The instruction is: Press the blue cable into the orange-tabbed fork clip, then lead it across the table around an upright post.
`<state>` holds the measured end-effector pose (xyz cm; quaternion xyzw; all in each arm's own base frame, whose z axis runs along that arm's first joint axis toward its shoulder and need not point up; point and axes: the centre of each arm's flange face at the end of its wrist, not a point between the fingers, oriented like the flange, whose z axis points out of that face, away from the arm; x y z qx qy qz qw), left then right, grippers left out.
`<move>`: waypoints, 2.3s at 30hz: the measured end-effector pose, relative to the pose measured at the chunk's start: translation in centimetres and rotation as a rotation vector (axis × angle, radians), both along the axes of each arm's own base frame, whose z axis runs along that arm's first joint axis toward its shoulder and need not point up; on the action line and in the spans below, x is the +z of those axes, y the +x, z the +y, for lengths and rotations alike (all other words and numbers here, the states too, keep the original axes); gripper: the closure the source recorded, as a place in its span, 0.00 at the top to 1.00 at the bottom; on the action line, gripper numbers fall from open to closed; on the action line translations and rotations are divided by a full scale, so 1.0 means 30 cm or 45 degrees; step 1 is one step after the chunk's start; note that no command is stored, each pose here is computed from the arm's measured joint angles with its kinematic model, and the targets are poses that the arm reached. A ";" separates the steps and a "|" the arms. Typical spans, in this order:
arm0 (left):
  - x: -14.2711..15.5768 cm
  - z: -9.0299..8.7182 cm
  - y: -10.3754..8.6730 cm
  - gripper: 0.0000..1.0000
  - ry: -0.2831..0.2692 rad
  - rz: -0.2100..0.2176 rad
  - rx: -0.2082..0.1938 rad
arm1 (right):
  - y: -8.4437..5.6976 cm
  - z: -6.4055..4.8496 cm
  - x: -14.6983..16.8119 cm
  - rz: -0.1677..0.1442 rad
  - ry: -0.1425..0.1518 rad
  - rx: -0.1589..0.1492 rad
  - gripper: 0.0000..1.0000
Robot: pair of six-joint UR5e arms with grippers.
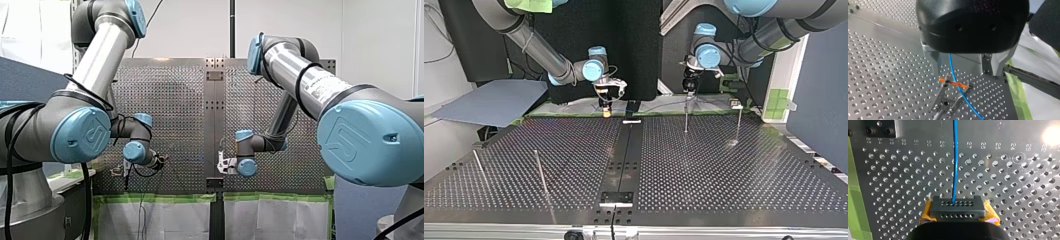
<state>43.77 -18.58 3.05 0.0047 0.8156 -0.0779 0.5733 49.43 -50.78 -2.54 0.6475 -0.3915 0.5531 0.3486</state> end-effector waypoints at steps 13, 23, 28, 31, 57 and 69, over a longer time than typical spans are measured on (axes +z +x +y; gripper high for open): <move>0.001 -0.015 -0.005 1.00 0.006 -0.004 -0.013 | 0.002 0.002 -0.001 0.003 0.002 0.007 0.00; 0.017 -0.101 -0.017 1.00 -0.038 -0.091 -0.035 | 0.002 0.001 -0.002 0.006 -0.001 0.008 0.00; 0.029 -0.162 -0.031 1.00 -0.096 -0.146 -0.026 | 0.001 0.001 -0.003 0.006 -0.001 0.008 0.00; 0.035 -0.200 -0.043 1.00 -0.136 -0.172 -0.037 | 0.002 0.001 -0.003 0.003 -0.002 0.008 0.00; -0.035 -0.222 0.163 1.00 -0.095 -0.221 0.088 | 0.014 0.000 0.003 -0.003 -0.001 0.026 0.00; -0.078 -0.216 0.198 1.00 -0.085 -0.225 0.089 | 0.015 0.004 0.002 0.003 0.002 0.030 0.00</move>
